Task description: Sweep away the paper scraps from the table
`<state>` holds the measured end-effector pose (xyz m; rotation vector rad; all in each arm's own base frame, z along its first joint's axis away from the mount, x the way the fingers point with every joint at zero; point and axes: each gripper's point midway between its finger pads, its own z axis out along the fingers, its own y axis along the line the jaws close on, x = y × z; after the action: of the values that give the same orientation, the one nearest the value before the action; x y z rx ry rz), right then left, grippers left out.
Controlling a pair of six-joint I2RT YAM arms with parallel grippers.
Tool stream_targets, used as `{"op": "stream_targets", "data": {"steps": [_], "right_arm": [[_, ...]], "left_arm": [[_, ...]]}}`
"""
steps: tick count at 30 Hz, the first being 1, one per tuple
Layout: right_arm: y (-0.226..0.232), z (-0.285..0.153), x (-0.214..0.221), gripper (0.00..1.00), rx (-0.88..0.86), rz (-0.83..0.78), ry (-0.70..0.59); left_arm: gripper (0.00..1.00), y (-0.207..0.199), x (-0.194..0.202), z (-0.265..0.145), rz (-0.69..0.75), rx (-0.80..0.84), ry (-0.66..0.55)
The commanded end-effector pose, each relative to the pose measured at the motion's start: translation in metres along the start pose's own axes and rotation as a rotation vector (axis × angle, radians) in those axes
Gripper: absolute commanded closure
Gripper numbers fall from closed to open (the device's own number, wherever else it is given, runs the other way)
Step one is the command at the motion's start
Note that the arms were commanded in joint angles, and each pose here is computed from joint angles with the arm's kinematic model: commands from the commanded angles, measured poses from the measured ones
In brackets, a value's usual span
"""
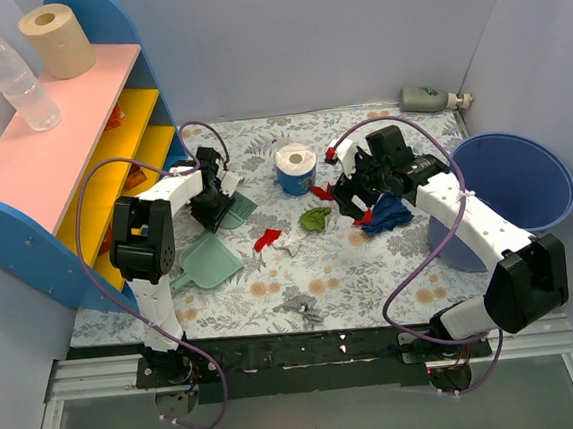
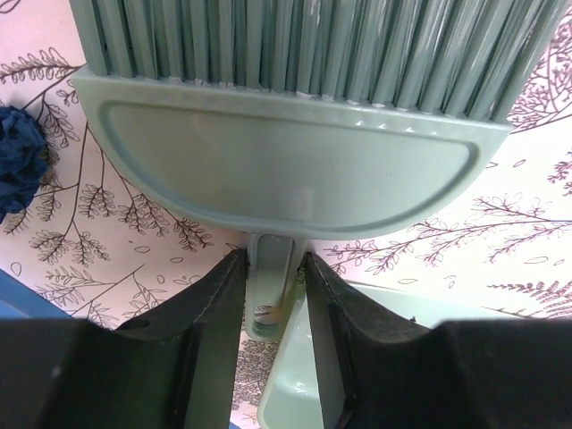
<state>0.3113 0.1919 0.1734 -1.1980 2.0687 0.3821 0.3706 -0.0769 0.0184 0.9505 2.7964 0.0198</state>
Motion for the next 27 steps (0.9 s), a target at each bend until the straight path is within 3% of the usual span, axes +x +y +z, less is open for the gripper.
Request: {"op": "stream_targets", "data": {"steps": [1,9,15,20,27], "right_arm": [[-0.003,-0.004,-0.018,0.08,0.004,-0.013,-0.044],[-0.003,-0.004,-0.018,0.08,0.007,-0.011,-0.046],[-0.014,-0.007,-0.016,0.09,0.078,-0.018,-0.046],[-0.020,-0.007,-0.021,0.09,0.105,-0.008,-0.060],[0.007,-0.006,-0.036,0.11,-0.051,0.049,-0.106]], "left_arm": [[0.68,-0.017,-0.014,0.008,-0.002,0.079,-0.059],[0.64,-0.013,-0.032,0.013,-0.014,0.063,-0.127],[0.68,-0.014,-0.032,0.008,-0.025,0.066,-0.138],[0.78,-0.010,-0.037,-0.002,-0.025,0.042,-0.166],[0.94,-0.005,-0.053,-0.036,0.004,0.023,-0.242]]}}
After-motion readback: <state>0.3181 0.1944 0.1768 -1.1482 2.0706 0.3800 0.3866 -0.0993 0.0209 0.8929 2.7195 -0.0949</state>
